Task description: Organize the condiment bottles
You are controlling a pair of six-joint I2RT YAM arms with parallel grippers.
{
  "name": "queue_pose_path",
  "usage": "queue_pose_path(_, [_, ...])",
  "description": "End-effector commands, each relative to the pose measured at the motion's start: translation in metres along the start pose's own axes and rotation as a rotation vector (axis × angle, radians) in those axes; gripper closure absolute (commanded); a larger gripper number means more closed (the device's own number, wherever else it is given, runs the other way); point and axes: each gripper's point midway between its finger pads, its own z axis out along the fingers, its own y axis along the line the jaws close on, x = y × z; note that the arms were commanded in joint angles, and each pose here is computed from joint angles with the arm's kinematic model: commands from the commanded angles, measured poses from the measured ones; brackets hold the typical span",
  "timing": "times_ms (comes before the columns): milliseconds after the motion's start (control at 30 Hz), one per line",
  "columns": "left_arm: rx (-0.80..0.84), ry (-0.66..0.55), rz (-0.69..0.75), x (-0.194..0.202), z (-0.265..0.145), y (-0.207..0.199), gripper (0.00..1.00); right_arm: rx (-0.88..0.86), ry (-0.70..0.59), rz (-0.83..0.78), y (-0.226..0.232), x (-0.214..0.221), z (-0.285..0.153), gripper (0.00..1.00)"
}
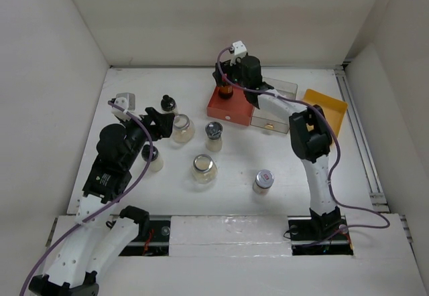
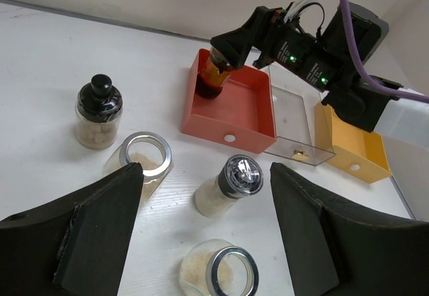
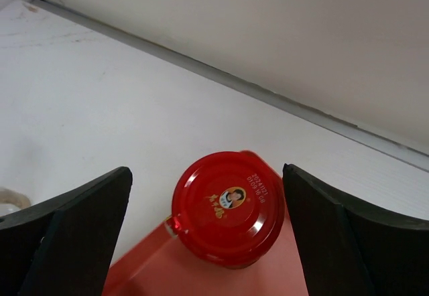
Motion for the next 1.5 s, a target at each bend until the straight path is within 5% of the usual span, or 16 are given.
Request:
queue_pose_path(0, [0.033,-0.046,0.011,-0.012,0.001,-0.006,0.27,-0.008,-0.194,-0.021,0.009,-0.091,-0.027,0.0])
queue_pose_path(267, [0.016,-0.053,0.011,-0.013,0.001,-0.004,0.26,-0.066,-0.181,0.007,0.053,-0.121,-0.119,0.0])
queue_pose_path(633, [0.01,-0.066,-0.001,-0.016,-0.004,-0.003,0.15,-0.266,0.346,-0.049,0.163,0.037,-0.23,0.0])
queue_pose_path(1133, [0.03,-0.057,0.0,-0.014,-0.004,-0.007,0.14,-0.237,0.465,-0.107,0.169,0.085,-0.19,0.0])
queue_pose_path(1233, [0.03,-0.057,0.0,-0.014,-0.004,-0.007,0.14,-0.219,0.395,-0.114,0.168,0.069,-0.18,0.0])
queue_pose_path(1467, [0.038,-0.053,0.0,-0.014,-0.004,-0.008,0.14,-0.199,0.361,-0.104,0.167,0.067,-0.17,0.24])
